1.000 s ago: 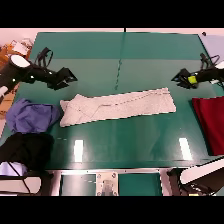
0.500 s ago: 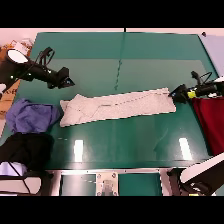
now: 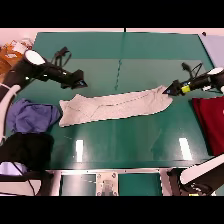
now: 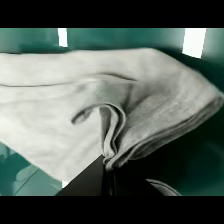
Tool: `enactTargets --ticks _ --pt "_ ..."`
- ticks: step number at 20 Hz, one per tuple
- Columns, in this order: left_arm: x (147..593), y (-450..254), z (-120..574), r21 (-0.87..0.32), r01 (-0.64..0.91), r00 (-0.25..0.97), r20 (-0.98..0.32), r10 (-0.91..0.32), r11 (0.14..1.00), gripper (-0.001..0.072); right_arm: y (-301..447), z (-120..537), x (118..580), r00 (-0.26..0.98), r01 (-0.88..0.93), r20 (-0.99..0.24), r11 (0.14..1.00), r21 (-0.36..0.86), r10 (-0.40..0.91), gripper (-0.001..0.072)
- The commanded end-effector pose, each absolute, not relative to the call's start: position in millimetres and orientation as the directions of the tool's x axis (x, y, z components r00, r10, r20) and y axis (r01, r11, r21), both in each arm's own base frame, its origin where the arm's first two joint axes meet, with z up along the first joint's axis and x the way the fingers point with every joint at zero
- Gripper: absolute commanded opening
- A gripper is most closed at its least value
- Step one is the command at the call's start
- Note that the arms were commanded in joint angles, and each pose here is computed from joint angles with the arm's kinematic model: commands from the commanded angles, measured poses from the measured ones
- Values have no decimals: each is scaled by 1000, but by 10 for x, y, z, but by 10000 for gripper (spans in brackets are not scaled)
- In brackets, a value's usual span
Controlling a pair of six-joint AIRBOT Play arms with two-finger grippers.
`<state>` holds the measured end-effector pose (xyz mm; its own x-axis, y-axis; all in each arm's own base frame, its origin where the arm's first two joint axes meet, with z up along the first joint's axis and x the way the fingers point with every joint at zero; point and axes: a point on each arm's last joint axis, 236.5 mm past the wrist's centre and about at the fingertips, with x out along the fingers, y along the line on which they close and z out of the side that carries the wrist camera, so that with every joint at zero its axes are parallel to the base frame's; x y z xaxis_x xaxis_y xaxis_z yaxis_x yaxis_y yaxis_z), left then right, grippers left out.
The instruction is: Fold the shirts.
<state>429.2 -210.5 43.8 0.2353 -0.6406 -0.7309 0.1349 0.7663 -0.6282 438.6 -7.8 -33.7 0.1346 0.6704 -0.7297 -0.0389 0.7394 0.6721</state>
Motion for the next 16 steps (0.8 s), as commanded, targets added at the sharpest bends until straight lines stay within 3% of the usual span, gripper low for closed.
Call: enactTargets --ticks 1,5,10,16 --pt "4213 -2685 312 -624 213 218 -720 -659 752 27 -29 469 4282 220 -117 -730 760 639 647 11" --pt "3891 -3832 -119 -696 265 142 -656 -741 667 27 115 1322 3900 295 -166 -736 791 589 610 11" --pt "3580 -4811 -632 -794 197 67 -575 -815 576 27 257 1976 3584 413 -217 -714 822 526 566 11" --pt "3465 -5027 -645 -818 230 -51 -552 -832 528 27 311 1889 3551 401 -203 -715 816 541 573 12"
